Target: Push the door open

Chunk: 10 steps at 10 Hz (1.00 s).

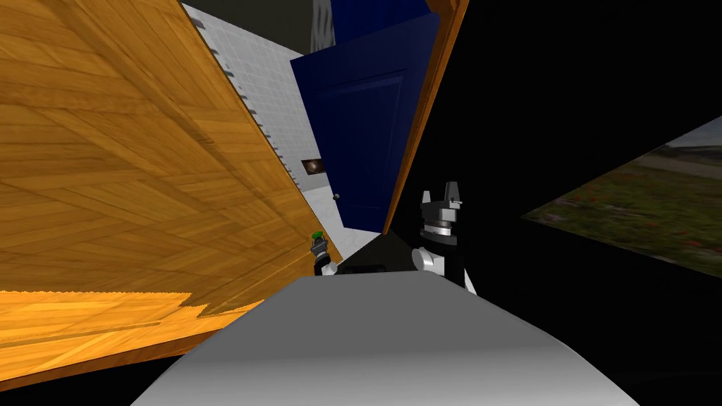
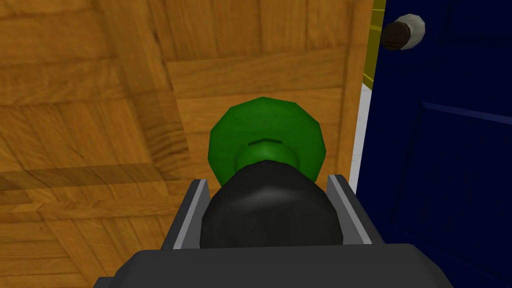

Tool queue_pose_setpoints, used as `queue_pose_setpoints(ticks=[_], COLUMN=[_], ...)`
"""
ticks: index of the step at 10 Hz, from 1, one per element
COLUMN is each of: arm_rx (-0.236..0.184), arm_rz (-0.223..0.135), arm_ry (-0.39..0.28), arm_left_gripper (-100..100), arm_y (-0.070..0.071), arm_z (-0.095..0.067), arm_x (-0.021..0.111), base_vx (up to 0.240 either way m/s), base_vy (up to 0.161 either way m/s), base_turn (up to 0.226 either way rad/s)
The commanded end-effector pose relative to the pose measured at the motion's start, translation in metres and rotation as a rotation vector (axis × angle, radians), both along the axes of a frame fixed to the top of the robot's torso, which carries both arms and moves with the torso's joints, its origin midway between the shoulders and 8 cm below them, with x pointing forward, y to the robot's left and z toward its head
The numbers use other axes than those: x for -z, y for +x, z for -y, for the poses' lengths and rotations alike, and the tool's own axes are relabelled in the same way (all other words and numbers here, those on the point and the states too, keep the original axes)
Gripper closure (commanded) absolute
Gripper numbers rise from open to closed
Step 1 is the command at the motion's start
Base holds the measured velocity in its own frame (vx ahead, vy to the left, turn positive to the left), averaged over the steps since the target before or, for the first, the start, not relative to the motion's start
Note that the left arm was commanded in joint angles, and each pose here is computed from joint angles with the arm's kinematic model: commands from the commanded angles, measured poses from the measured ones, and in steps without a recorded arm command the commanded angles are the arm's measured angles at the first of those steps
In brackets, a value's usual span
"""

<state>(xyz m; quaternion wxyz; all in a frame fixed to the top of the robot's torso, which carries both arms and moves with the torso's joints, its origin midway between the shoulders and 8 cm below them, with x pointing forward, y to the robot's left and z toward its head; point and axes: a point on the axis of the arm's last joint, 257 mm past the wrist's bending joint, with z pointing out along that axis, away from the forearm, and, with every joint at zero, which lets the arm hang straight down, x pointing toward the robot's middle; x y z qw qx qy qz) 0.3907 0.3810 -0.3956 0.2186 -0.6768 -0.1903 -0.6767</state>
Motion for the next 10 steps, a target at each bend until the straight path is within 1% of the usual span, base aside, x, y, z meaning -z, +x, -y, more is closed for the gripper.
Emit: queue_pose_setpoints(ticks=[1, 2, 3, 6, 7, 8, 10], arm_rx=[-0.023, -0.032, -0.053, -0.133, -0.148, -0.181, -0.214], arm_rz=[0.011, 0.012, 0.014, 0.022, 0.024, 0.026, 0.029], arm_ry=[0.012, 0.014, 0.019, 0.03, 0.031, 0.033, 0.033], arm_left_gripper=[100, 100, 100, 100, 100, 100, 100], arm_y=[-0.001, -0.001, -0.003, -0.012, -0.014, -0.018, -0.022], arm_z=[-0.01, -0.014, -0.022, -0.05, -0.055, -0.064, -0.073], arm_x=[-0.006, -0.006, -0.008, -0.013, -0.014, -0.015, -0.016], base_vx=[0.156, 0.159, 0.172, 0.204, 0.155, 0.149, 0.144], base_vy=[0.035, 0.067, 0.067, 0.076, 0.091, 0.095, 0.065], base_turn=[0.003, 0.001, -0.016, -0.01, -0.001, -0.045, 0.003])
